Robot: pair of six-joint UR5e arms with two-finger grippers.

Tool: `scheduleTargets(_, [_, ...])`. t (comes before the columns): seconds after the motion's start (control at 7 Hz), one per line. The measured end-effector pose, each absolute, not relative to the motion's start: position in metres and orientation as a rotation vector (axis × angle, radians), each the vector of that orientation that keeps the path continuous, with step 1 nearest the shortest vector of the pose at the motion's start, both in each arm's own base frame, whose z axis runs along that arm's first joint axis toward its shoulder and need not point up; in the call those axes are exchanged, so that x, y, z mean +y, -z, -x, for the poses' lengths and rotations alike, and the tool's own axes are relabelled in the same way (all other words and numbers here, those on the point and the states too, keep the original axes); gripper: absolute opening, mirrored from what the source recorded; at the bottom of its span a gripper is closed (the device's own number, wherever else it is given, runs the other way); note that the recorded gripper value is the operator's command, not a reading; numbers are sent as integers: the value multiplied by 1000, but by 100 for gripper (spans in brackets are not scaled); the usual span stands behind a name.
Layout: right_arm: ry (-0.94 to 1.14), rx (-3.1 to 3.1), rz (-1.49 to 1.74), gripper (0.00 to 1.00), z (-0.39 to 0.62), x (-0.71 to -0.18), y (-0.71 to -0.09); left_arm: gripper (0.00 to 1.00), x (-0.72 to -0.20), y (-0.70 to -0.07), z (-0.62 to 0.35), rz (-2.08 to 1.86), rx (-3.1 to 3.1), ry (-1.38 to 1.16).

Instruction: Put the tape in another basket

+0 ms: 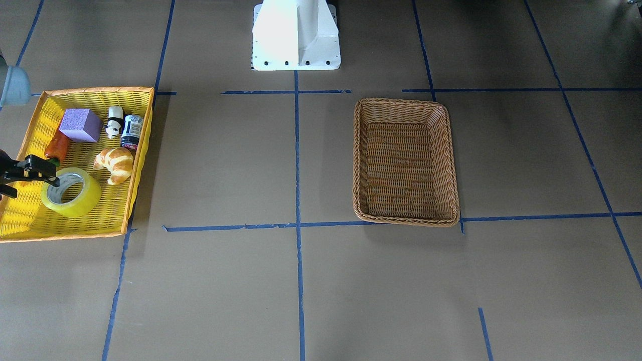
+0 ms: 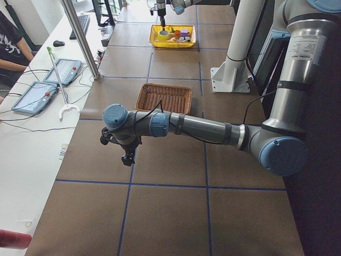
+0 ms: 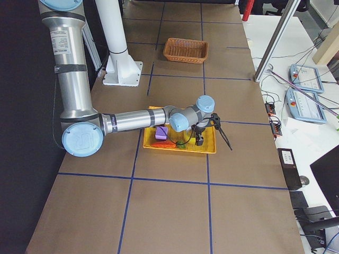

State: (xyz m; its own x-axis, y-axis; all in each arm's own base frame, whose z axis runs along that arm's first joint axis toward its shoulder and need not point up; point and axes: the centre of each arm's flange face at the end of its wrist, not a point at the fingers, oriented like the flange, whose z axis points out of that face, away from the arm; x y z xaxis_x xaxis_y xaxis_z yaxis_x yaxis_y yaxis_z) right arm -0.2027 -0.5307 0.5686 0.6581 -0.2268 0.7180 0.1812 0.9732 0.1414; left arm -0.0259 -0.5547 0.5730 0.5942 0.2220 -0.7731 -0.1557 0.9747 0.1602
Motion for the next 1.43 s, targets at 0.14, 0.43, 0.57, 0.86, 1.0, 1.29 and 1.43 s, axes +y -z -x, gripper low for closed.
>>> scheduleTargets(0.14, [237,-814,-50,28,214,-537,-571,100,-555,-573,26,-79,909,-220])
scheduleTargets(0.43, [243,-811,-37,0,227,-548,-573,100,-555,-572,25,-80,910,-221])
scheduleTargets(0.57, [242,-812,-36,0,228,-549,-573,100,-555,-572,25,-80,911,-222])
scheduleTargets(0.86, [242,-816,-39,0,227,-549,-570,100,-556,-571,25,-83,911,-224])
scheduleTargets(1.0, [235,-841,-52,0,219,-552,-559,100,-557,-570,25,-90,910,-228])
scheduleTargets(1.29, [160,-1008,-25,0,179,-558,-519,100,-559,-566,25,-108,915,-234])
scheduleTargets(1.43, [96,-1089,6,0,169,-557,-486,100,-561,-560,21,-108,936,-216])
